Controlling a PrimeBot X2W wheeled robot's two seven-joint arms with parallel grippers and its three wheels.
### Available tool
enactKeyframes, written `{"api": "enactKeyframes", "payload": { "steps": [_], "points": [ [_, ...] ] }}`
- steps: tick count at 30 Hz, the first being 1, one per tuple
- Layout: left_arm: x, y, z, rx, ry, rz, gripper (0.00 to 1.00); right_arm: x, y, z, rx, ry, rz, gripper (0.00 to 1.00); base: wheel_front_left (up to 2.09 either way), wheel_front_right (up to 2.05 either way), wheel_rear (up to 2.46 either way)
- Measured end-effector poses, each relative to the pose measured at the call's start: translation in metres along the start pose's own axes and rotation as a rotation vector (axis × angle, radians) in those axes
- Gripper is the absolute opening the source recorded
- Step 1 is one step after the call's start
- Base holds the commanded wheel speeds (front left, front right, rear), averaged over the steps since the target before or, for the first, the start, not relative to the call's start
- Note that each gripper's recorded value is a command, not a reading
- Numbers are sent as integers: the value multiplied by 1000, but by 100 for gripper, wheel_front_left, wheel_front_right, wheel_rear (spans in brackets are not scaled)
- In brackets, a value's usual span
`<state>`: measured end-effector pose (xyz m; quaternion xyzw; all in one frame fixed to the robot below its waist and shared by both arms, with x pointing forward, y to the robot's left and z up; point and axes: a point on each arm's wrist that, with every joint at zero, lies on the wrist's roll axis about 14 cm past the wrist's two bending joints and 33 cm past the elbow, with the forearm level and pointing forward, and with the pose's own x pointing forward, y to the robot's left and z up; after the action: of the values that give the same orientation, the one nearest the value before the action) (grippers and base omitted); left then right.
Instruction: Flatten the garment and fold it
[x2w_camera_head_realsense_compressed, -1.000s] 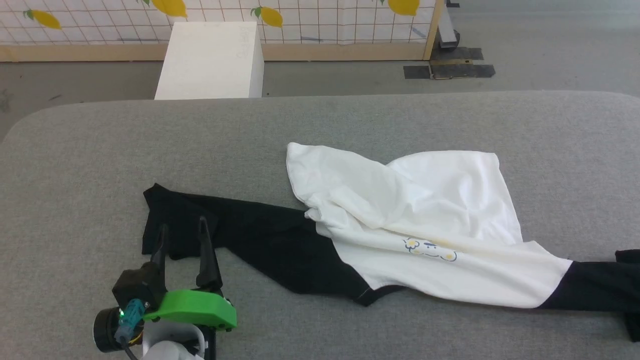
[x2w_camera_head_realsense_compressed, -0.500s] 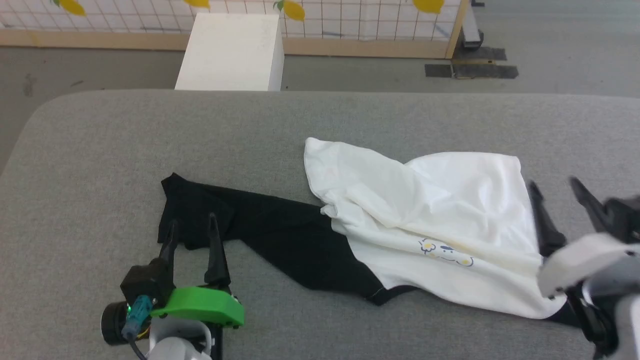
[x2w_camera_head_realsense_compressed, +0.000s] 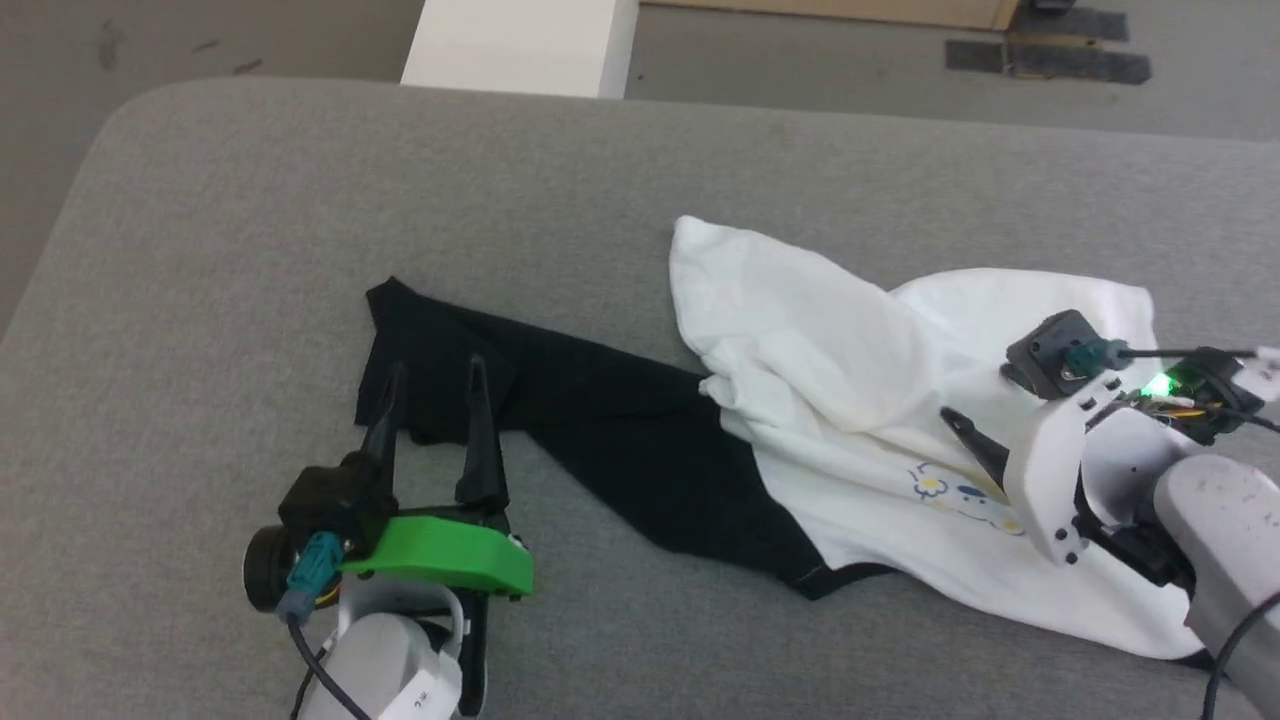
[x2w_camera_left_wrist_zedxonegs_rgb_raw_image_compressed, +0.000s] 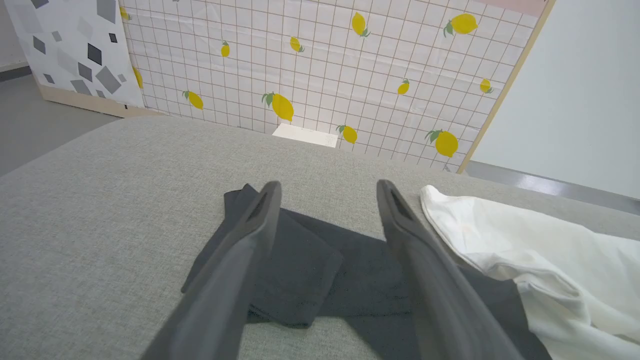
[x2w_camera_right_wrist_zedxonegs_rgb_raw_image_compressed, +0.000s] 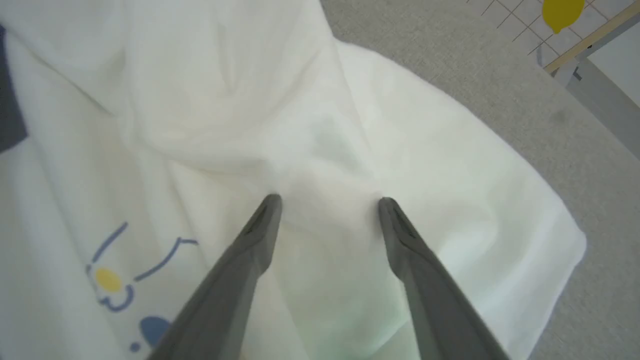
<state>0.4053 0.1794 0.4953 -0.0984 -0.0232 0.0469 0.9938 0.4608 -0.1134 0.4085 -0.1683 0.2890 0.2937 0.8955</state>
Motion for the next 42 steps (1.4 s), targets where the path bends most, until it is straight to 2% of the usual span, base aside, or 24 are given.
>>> {"api": "enactKeyframes", "payload": {
  "steps": [2, 3, 4, 5, 6, 10, 14, 17, 22, 25, 27, 28, 29, 30, 31, 37, 42],
  "points": [
    [2, 3, -2, 0, 6, 9, 100, 8, 2, -17, -34, 110, 41, 100, 0, 0, 0],
    [2, 4, -3, 2, 9, 16, 100, 11, 3, -23, -49, 149, 56, 69, 0, 0, 0],
    [3, 6, -4, 3, 12, 23, 100, 14, 3, -26, -62, 182, 72, 33, 0, 0, 0],
    [3, 8, -5, 6, 15, 29, 100, 17, 3, -26, -68, 207, 89, 9, 0, 0, 0],
    [3, 9, -6, 8, 18, 33, 100, 19, 5, -26, -77, 224, 104, 0, 0, 0, 0],
    [3, 16, -13, 7, 39, 56, 100, 32, 1, -17, -108, 265, 142, 0, 0, 0, 0],
    [5, 21, -17, 4, 49, 75, 100, 48, -11, 5, -123, 225, 137, 0, 0, 0, 0],
    [7, 25, -19, 5, 55, 87, 100, 63, -36, 31, -127, 150, 77, 0, 0, 0, 0],
    [11, 27, -21, 8, 59, 94, 100, 86, -95, 84, -112, -24, -93, 0, 0, 0, 0],
    [13, 31, -24, 15, 66, 109, 100, 100, -112, 99, -91, -85, -155, 0, 0, 0, 0],
    [13, 34, -27, 21, 77, 118, 100, 112, -111, 98, -71, -91, -162, 0, 0, 0, 0],
    [13, 35, -29, 24, 82, 122, 100, 118, -107, 96, -62, -92, -159, 4, 0, 0, 0],
    [12, 36, -31, 26, 87, 125, 100, 123, -104, 94, -59, -97, -156, 26, 0, 0, 0],
    [12, 36, -32, 28, 91, 129, 100, 126, -101, 94, -50, -108, -154, 95, 0, 0, 0],
    [12, 36, -33, 28, 93, 129, 100, 128, -99, 93, -29, -116, -151, 100, 0, 0, 0],
    [9, 36, -29, 33, 85, 127, 100, 122, -78, 91, 93, -222, -132, 100, 0, 0, 0],
    [-5, 37, -29, 34, 96, 126, 100, 93, -58, 89, 246, -390, -135, 100, 0, 0, 0]
  ]
}}
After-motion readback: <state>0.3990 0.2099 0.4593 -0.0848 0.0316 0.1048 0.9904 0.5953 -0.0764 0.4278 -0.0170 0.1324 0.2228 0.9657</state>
